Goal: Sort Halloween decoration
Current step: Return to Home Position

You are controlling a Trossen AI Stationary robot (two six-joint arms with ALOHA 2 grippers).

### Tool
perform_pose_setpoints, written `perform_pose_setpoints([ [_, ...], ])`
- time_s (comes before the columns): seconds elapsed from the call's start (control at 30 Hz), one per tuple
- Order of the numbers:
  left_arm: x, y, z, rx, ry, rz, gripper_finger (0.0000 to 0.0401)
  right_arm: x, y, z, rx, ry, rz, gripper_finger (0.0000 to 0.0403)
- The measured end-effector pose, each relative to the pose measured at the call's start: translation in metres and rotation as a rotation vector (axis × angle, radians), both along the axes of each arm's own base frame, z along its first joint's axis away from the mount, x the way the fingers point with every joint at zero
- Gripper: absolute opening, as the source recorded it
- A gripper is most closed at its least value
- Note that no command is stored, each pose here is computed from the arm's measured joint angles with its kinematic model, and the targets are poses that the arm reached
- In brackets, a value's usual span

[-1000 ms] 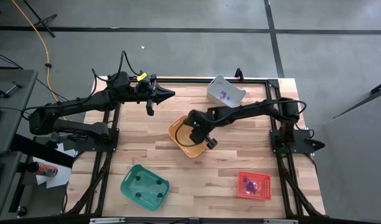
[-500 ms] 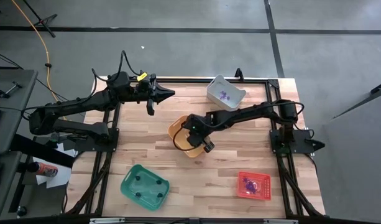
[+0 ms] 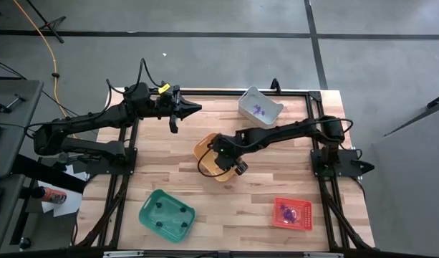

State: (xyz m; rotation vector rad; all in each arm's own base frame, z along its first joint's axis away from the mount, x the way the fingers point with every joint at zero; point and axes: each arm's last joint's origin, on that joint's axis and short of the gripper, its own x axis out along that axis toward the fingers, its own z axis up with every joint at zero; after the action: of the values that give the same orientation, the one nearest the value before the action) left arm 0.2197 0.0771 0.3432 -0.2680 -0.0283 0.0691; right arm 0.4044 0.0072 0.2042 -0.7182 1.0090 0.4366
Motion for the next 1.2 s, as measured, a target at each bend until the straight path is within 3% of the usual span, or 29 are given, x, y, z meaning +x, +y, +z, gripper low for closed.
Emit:
perform_pose_setpoints([
  [0.2, 0.000, 0.001, -0.005, 0.031, 0.052, 0.023, 0.0000, -0.029, -0.022, 0.029, 0.146, 0.119, -0.234, 0.0015],
  [0.33, -0.001, 0.003, -0.006, 0.038, 0.059, 0.065, 0.0000, -0.068, -0.036, 0.032, 0.130, 0.146, -0.397, 0.0007],
  [0.47, -0.002, 0.007, -0.006, 0.046, 0.061, 0.082, 0.0000, -0.116, -0.042, 0.024, 0.194, 0.086, -0.551, 0.0003],
  [0.6, -0.003, 0.009, -0.006, 0.044, 0.066, 0.090, 0.0000, -0.152, -0.041, 0.016, 0.350, -0.072, -0.681, 0.0001],
  [0.73, -0.003, 0.008, -0.006, 0.023, 0.064, 0.078, 0.0000, -0.160, -0.041, 0.021, 0.572, -0.291, -0.757, 0.0001],
  [0.9, -0.002, 0.007, -0.006, 0.026, 0.063, 0.043, 0.0000, -0.142, -0.056, 0.052, 0.742, -0.610, -0.759, 0.0000],
  [1.03, 0.000, 0.001, -0.006, 0.018, 0.057, -0.006, 0.0000, -0.129, -0.068, 0.095, 0.767, -0.816, -0.639, 0.0000],
  [1.2, 0.005, -0.016, -0.008, 0.040, -0.006, -0.068, 0.0000, -0.124, -0.072, 0.137, 0.770, -0.913, -0.523, 0.0000],
])
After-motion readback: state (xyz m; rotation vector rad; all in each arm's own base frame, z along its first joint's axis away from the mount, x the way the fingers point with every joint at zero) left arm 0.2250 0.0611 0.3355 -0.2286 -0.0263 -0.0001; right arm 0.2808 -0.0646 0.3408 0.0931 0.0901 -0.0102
